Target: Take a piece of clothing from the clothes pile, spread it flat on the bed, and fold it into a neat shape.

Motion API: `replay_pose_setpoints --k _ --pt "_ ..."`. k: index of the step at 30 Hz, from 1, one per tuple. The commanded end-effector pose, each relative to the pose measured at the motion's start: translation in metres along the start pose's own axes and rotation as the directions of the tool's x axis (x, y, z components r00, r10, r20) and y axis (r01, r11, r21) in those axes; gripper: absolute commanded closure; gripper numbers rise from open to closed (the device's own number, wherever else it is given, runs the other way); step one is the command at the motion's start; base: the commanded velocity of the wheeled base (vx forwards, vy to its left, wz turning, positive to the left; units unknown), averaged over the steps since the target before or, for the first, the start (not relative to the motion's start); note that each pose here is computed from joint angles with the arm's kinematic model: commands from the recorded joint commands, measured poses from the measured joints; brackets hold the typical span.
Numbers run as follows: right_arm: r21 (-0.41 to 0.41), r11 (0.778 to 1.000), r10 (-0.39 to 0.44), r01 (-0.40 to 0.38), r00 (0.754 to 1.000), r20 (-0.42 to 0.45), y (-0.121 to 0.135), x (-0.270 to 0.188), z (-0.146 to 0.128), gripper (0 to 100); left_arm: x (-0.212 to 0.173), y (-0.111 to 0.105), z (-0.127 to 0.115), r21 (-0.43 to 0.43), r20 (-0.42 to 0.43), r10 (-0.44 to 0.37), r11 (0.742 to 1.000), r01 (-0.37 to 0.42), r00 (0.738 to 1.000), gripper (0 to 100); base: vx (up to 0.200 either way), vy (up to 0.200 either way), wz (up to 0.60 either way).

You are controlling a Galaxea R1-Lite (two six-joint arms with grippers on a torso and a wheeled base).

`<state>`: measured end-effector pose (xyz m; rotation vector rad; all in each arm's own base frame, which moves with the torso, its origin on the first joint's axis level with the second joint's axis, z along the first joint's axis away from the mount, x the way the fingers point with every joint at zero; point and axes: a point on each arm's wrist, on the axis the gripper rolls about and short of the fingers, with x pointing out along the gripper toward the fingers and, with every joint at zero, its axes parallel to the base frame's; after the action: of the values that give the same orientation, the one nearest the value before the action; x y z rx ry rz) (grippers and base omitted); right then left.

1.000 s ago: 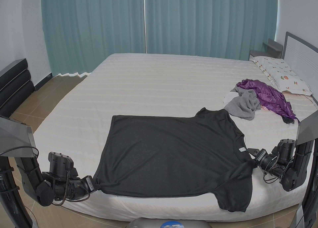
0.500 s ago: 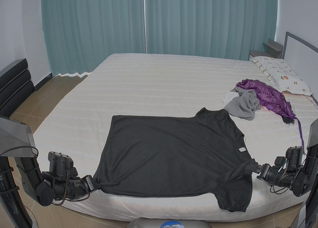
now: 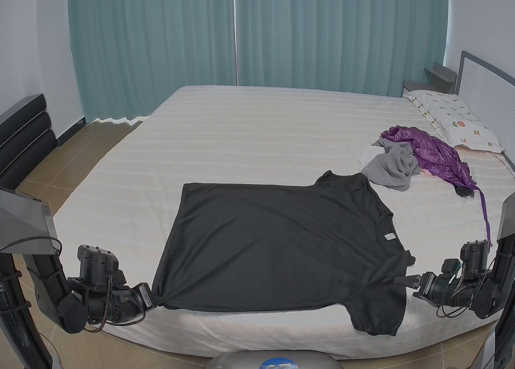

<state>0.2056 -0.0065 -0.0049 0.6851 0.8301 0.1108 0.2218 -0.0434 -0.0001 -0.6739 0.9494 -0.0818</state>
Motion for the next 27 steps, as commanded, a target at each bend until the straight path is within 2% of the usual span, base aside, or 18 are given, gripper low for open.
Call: replay_pose_setpoints --k 1,11,18,27 --pt "0.010 1.000 -0.013 0.013 1.000 -0.029 -0.002 0.000 -0.006 0 0.001 0.000 0.000 -0.001 -0.002 0.002 1.000 -0.002 1.000 100 0.000 0.000 0.00" --pt "-0.010 1.000 0.008 -0.009 0.998 -0.060 0.000 0.009 -0.011 0 0.000 -0.001 0.002 -0.003 0.007 -0.004 1.000 0.004 1.000 100 0.000 0.000 0.00" --pt "0.008 1.000 0.008 -0.007 0.997 -0.072 -0.001 0.011 -0.013 0 0.001 -0.001 0.002 -0.001 0.008 -0.005 1.000 0.005 1.000 100 0.000 0.000 0.00" --pt "-0.014 1.000 0.022 -0.022 0.998 -0.057 -0.002 0.024 -0.016 0 0.001 -0.001 0.002 -0.001 0.008 -0.005 1.000 0.005 1.000 100 0.000 0.000 0.00"
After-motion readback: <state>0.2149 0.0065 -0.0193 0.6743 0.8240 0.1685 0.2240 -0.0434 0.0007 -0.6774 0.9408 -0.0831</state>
